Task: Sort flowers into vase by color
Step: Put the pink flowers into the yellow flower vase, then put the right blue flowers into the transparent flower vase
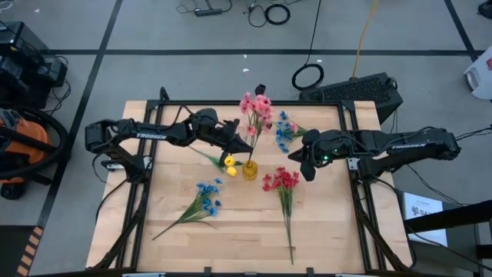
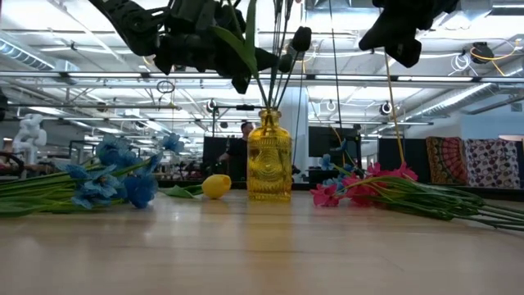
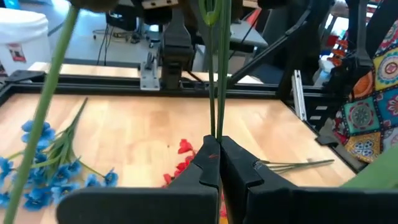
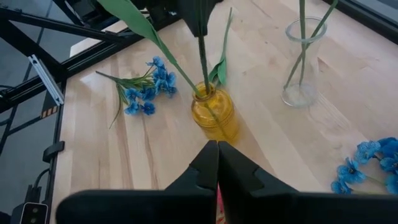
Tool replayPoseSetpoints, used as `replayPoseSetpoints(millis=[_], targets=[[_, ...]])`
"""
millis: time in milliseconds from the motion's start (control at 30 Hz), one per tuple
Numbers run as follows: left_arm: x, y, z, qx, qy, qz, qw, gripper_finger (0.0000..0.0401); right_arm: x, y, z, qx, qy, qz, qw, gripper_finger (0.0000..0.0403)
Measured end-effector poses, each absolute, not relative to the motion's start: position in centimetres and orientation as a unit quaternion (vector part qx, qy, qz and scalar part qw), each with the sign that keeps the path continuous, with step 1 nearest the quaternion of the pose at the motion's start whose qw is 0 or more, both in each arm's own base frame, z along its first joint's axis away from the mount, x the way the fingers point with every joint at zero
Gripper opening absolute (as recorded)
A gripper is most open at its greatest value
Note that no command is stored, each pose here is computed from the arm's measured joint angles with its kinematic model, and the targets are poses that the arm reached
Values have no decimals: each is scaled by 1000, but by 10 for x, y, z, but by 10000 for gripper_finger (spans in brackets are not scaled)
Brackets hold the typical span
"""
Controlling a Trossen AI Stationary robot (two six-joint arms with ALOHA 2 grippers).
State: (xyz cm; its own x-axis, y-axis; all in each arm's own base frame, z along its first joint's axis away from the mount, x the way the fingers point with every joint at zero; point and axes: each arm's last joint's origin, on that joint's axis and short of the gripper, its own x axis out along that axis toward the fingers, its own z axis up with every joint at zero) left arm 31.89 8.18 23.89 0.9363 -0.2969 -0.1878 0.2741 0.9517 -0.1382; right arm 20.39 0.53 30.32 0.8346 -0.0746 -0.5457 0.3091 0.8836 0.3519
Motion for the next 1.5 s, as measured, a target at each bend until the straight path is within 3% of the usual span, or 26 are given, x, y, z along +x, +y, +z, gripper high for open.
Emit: replayPoseSetpoints(millis=[600, 967, 1500], targets=[[301, 67, 201, -42, 85, -112, 989, 1, 206, 5, 306, 221, 251, -98, 937, 0], [306, 51, 175, -60, 129, -99, 985, 5, 207, 5, 308, 222, 241, -96, 940, 0], [302, 52, 176, -108, 150, -92, 978, 150, 207, 5, 309, 227, 237, -96, 940, 0]])
